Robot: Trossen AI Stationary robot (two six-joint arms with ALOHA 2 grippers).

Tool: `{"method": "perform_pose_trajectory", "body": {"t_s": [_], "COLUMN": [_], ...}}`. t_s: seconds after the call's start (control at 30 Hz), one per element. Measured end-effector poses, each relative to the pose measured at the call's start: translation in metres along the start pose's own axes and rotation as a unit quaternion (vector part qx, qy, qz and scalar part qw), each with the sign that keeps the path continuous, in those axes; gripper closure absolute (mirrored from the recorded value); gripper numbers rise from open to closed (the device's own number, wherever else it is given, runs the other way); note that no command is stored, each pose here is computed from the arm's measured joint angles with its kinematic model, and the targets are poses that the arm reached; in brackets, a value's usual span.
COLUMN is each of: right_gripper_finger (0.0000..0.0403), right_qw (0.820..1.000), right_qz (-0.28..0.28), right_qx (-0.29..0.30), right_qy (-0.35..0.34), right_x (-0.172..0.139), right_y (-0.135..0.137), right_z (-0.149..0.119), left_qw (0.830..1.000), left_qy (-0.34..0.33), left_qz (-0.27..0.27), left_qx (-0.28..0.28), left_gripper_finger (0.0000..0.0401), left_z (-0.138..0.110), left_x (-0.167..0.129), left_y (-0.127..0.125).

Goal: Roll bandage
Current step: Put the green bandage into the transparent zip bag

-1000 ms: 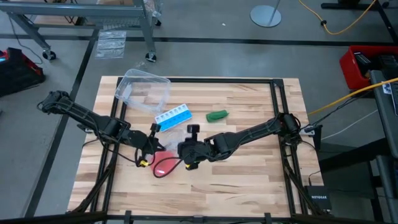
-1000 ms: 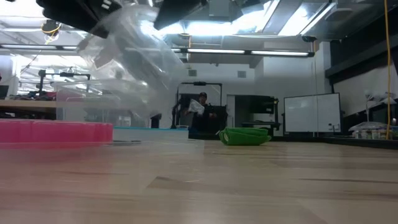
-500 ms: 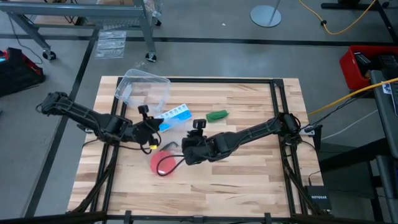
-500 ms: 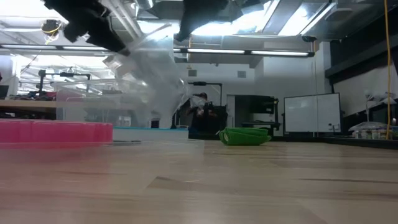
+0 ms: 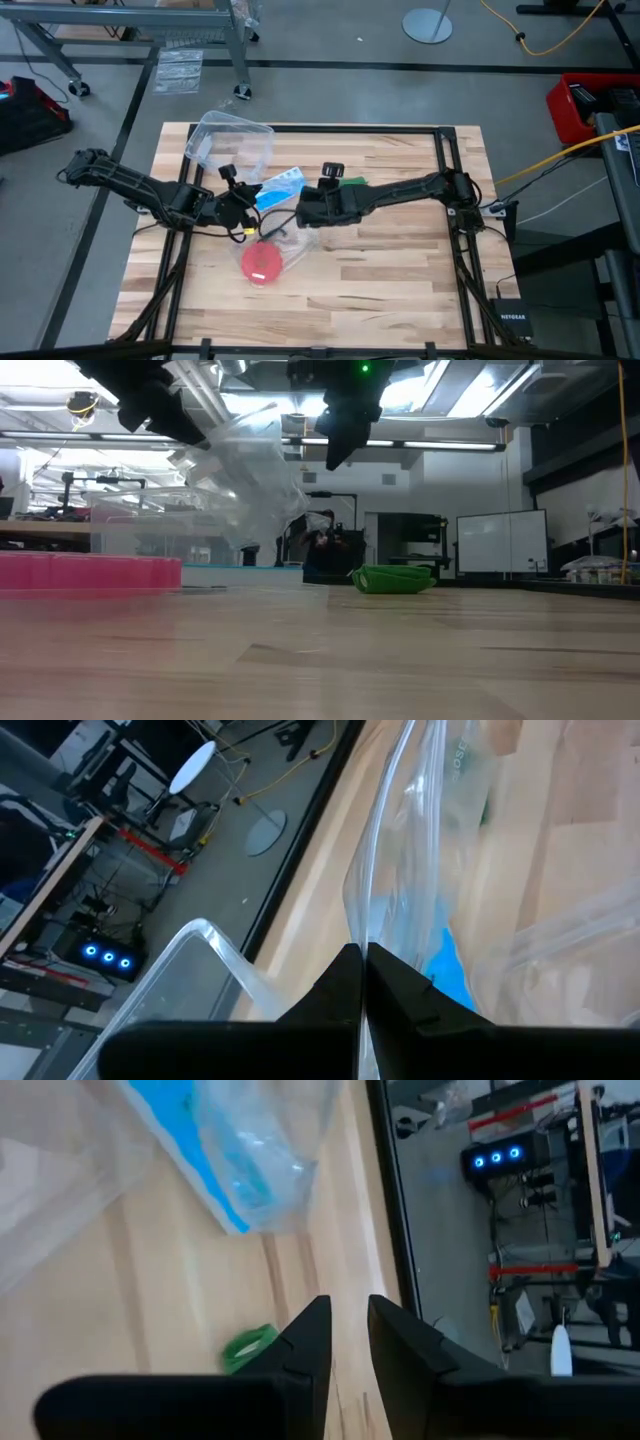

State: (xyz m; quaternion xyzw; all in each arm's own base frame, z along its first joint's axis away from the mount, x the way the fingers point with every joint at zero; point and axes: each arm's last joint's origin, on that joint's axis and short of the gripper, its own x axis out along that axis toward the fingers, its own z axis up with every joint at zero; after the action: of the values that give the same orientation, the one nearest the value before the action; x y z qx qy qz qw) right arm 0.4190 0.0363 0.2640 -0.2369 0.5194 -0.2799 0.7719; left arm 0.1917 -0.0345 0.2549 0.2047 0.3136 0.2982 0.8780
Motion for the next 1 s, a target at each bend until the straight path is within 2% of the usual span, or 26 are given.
{"method": "perform_pose_trajectory", "body": {"t_s": [0.1, 0.27, 0.33, 0.5, 0.67, 0.8, 0.9, 1.0], "right_gripper_finger": [0.0329, 0.0329, 0.0329, 0.0329, 0.0329, 0.0327, 0.0310, 0.0276], "right_qw": [1.000, 0.996, 0.994, 0.990, 0.982, 0.975, 0.966, 0.958], "right_qz": [-0.002, 0.042, 0.062, 0.116, 0.126, 0.148, 0.169, 0.175], "right_qx": [0.003, -0.077, -0.086, -0.045, -0.018, 0.022, 0.060, 0.072], "right_qy": [0.004, 0.006, 0.006, 0.066, 0.142, 0.167, 0.188, 0.215], "right_x": [0.004, 0.006, 0.007, 0.023, 0.047, 0.066, 0.082, 0.096], "right_y": [-0.004, -0.003, -0.003, -0.019, -0.042, -0.060, -0.073, -0.083], "right_z": [0.000, 0.000, 0.000, -0.010, -0.024, -0.029, -0.034, -0.041], "left_qw": [1.000, 1.000, 1.000, 1.000, 1.000, 1.000, 0.999, 0.999], "left_qy": [0.001, 0.007, 0.007, 0.007, 0.007, 0.007, 0.007, 0.007], "left_qz": [0.000, 0.000, 0.000, 0.000, 0.000, 0.000, 0.000, 0.000], "left_qx": [0.006, 0.015, 0.015, 0.024, 0.029, 0.029, 0.039, 0.046], "left_gripper_finger": [0.0401, 0.0401, 0.0401, 0.0401, 0.0401, 0.0401, 0.0401, 0.0401], "left_z": [0.000, -0.002, -0.002, -0.002, -0.002, -0.002, -0.002, -0.002], "left_x": [0.000, 0.000, 0.000, 0.000, 0.000, 0.000, 0.000, 0.000], "left_y": [0.000, 0.000, 0.000, 0.000, 0.000, 0.000, 0.000, 0.000]}}
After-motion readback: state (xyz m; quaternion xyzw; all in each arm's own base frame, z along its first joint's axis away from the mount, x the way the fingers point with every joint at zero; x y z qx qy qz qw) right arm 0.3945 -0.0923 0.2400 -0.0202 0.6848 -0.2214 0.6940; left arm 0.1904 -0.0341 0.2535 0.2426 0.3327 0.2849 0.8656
